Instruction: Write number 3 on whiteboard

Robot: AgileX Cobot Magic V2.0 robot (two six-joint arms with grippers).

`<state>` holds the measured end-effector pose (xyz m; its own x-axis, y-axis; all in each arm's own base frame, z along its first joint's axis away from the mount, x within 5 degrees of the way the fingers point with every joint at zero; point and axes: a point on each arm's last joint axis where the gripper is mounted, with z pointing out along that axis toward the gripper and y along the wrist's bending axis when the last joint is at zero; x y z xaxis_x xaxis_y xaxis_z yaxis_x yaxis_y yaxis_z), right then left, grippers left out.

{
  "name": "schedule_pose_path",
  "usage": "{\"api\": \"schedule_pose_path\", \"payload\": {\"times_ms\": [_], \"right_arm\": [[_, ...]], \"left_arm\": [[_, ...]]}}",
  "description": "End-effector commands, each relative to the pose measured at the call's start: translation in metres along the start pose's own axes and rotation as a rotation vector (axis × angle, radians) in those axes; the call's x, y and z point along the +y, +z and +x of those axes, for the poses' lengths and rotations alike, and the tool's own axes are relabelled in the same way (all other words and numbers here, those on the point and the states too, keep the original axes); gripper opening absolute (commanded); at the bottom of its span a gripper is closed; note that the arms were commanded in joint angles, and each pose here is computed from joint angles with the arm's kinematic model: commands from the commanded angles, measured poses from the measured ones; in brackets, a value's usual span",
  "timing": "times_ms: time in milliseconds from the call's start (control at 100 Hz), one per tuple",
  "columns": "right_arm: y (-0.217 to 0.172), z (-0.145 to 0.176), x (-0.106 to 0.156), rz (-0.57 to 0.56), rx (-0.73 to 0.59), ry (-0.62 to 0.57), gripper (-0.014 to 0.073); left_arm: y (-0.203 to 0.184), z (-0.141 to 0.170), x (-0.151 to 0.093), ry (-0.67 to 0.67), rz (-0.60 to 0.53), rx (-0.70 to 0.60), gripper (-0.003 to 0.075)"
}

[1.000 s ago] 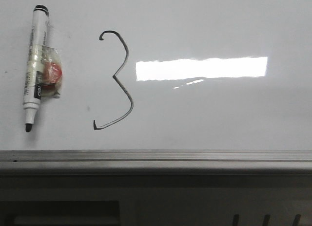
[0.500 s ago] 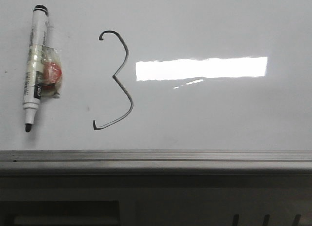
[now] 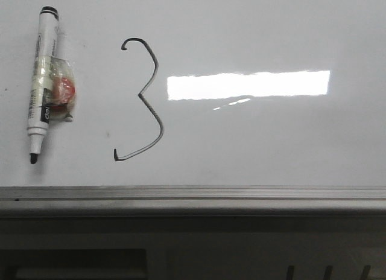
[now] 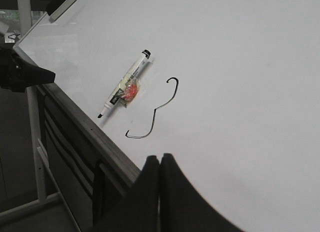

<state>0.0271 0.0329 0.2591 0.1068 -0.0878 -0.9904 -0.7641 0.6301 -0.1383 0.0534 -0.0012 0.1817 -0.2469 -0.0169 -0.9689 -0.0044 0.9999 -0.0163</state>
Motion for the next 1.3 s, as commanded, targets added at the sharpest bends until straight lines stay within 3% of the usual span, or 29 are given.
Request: {"api": "schedule_pose_path", "payload": {"times_ms": [0, 220, 520, 690, 840, 1030, 1290], "right_arm": [[0.0, -0.015, -0.003, 0.044, -0.097, -0.007, -0.0064], [-0.001, -0.015, -0.012, 0.252, -0.078, -0.019, -0.0064], [-0.009, -0.004, -0.033, 0.761, 0.002, -0.047, -0.0064], [-0.014, 0.014, -0.038, 0.942, 0.066, -0.037, -0.0064], [-0.015, 0.04, -0.039, 1.003, 0.119, 0.005, -0.0064], [-0.015, 0.08, -0.037, 1.029, 0.203, 0.141, -0.0064], [-0.015, 0.09, -0.034, 0.977, 0.332, 0.148, -0.0064]], "left_arm": [[0.002, 0.006, 0.0, -0.012, -0.002, -0.037, -0.002], [0.002, 0.006, 0.0, -0.012, -0.002, -0.037, -0.002], [0.002, 0.006, 0.0, -0.012, -0.002, -0.037, -0.002], [0.002, 0.006, 0.0, -0.012, -0.002, -0.037, -0.002], [0.002, 0.006, 0.0, -0.012, -0.002, -0.037, -0.002], [0.002, 0.006, 0.0, -0.012, -0.002, -0.037, -0.002], [0.002, 0.006, 0.0, -0.012, -0.002, -0.037, -0.002]]}}
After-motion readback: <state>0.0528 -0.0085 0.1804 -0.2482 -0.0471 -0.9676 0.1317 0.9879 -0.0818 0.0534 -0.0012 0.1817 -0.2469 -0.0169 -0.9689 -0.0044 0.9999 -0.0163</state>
